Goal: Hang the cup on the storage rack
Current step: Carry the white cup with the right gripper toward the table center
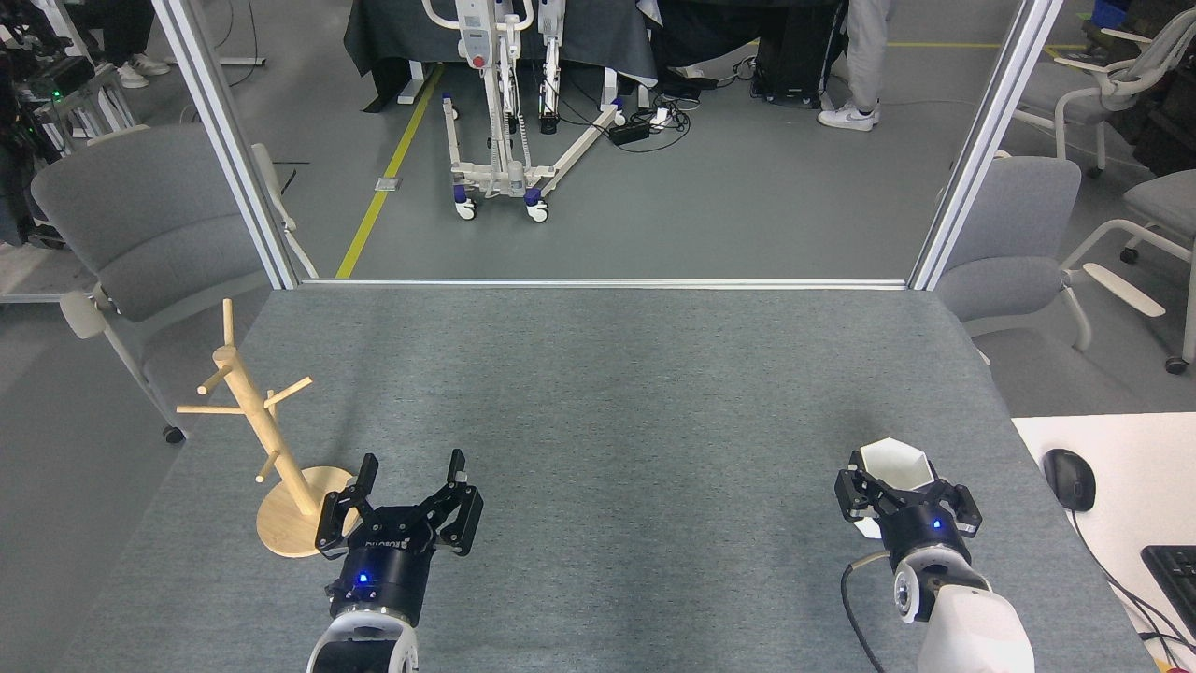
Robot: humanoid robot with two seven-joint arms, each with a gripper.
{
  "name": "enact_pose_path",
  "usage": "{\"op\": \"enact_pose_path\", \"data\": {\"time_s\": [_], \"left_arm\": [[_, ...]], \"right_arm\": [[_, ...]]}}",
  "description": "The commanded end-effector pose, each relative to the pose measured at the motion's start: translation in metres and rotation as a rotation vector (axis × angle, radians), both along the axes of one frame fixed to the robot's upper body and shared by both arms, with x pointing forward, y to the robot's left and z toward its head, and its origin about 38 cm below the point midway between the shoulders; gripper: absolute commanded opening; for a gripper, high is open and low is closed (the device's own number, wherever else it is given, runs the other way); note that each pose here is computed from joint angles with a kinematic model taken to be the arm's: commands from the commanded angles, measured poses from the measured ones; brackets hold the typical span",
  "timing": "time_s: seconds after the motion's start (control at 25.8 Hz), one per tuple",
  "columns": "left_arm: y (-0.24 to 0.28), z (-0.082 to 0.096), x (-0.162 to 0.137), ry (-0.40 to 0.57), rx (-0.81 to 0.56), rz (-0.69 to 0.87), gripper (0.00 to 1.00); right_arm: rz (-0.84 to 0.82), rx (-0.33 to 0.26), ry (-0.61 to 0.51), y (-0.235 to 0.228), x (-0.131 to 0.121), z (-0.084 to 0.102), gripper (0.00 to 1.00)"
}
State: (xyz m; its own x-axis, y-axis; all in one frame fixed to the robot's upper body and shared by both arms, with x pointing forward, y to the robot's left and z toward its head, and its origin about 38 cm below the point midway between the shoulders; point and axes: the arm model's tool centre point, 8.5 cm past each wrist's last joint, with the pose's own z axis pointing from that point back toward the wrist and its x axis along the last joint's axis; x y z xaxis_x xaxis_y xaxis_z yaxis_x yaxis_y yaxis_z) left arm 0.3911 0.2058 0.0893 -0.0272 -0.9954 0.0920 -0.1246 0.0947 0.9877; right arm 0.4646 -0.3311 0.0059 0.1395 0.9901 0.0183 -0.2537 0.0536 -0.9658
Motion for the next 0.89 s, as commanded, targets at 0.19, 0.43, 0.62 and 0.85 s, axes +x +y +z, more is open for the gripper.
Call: {"op": "enact_pose_path", "data": {"time_s": [0.19,0.43,0.62,0.85], "left_arm": [[0.002,0.010,0.000,-0.027,0.005,0.000,0.99],[0.003,0.011,-0.001,-0.041,0.013,-0.003,0.99],[0.004,0.011,0.000,-0.039,0.016,-0.003,0.99],[0.004,0.008,0.000,-0.032,0.034,-0.026,0.99]], "right_arm": [[0.011,0.002,0.000,0.001,0.000,0.000,0.19],[0.021,-0.011,0.008,-0.001,0.000,0.000,0.12],[0.051,-0.009,-0.008,-0.001,0.012,0.023,0.11],[0.049,-0.036,0.012,-0.014,0.021,0.095,0.07]]}}
